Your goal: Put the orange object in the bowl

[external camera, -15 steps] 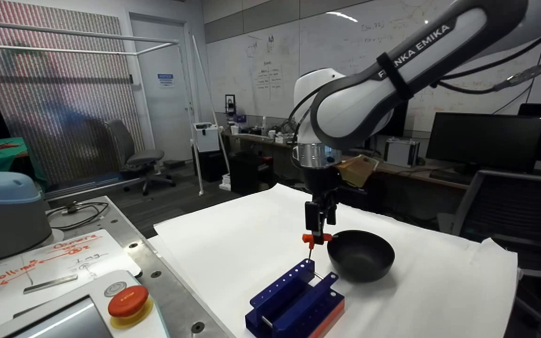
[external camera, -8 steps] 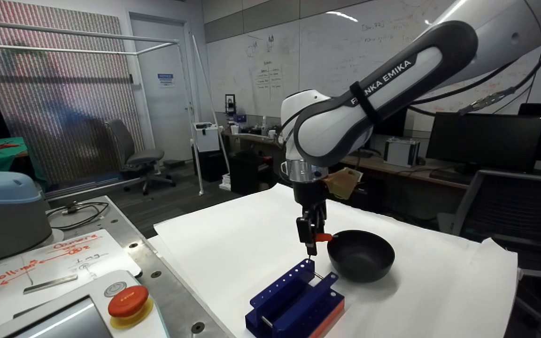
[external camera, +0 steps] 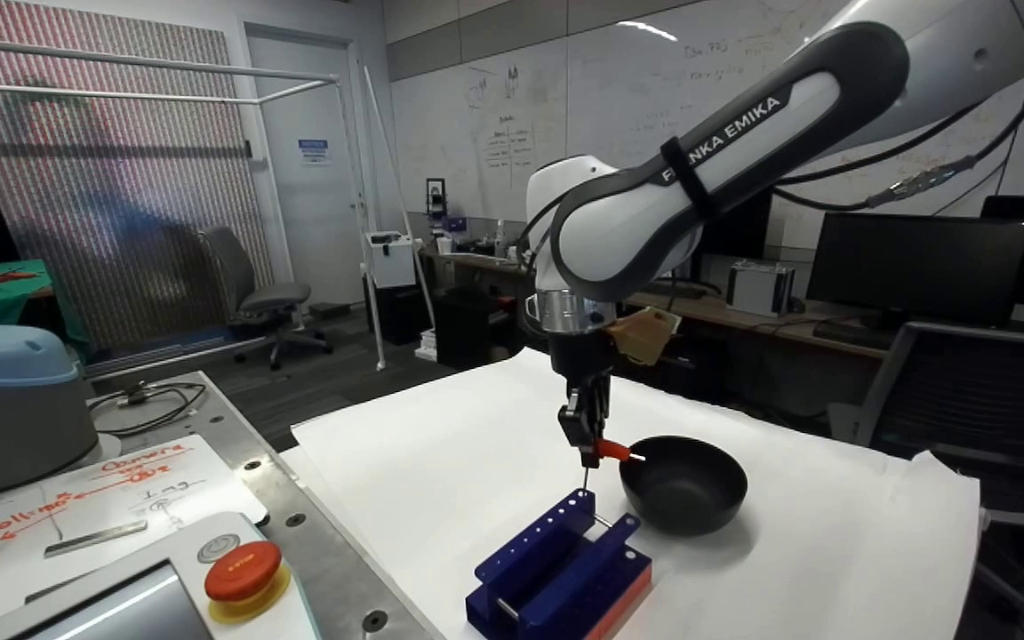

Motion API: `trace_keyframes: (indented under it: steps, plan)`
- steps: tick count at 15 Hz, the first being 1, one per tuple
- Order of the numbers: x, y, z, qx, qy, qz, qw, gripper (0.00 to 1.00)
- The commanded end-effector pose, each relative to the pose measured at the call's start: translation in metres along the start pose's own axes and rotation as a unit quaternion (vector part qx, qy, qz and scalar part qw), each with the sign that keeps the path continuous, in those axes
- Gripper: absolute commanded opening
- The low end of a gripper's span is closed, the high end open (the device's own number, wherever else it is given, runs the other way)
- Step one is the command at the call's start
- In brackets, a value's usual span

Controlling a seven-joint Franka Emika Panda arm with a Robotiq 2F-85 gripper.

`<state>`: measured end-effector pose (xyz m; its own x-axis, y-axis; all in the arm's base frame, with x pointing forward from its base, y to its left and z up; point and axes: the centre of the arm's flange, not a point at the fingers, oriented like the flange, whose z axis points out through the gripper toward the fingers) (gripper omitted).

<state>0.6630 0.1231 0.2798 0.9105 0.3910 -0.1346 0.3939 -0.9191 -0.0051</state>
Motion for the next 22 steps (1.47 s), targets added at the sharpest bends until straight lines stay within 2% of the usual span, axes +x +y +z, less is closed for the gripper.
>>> trace_keyframes:
  steps: [1, 4, 7, 9, 12, 15, 18, 20, 21, 22]
  plan:
    - [-0.04, -0.019, -0.055, -0.021, 0.015, 0.015, 0.9996, 0.11]
    - [-0.069, -0.027, -0.097, -0.027, 0.042, 0.052, 0.9974, 0.12]
    - [-0.087, -0.02, -0.118, -0.071, 0.049, 0.128, 0.9881, 0.11]
    - [-0.089, -0.005, -0.111, -0.111, 0.038, 0.163, 0.9797, 0.12]
    - [-0.084, 0.024, -0.08, -0.156, -0.006, 0.219, 0.9632, 0.12]
    - [-0.08, 0.043, -0.039, -0.178, -0.079, 0.253, 0.9476, 0.12]
    - [-0.075, 0.05, 0.002, -0.163, -0.149, 0.246, 0.944, 0.13]
    - [-0.07, 0.05, 0.022, -0.151, -0.179, 0.236, 0.9432, 0.14]
    - [-0.066, 0.049, 0.028, -0.143, -0.186, 0.233, 0.9438, 0.28]
    - [-0.063, 0.048, 0.032, -0.133, -0.189, 0.227, 0.946, 0.47]
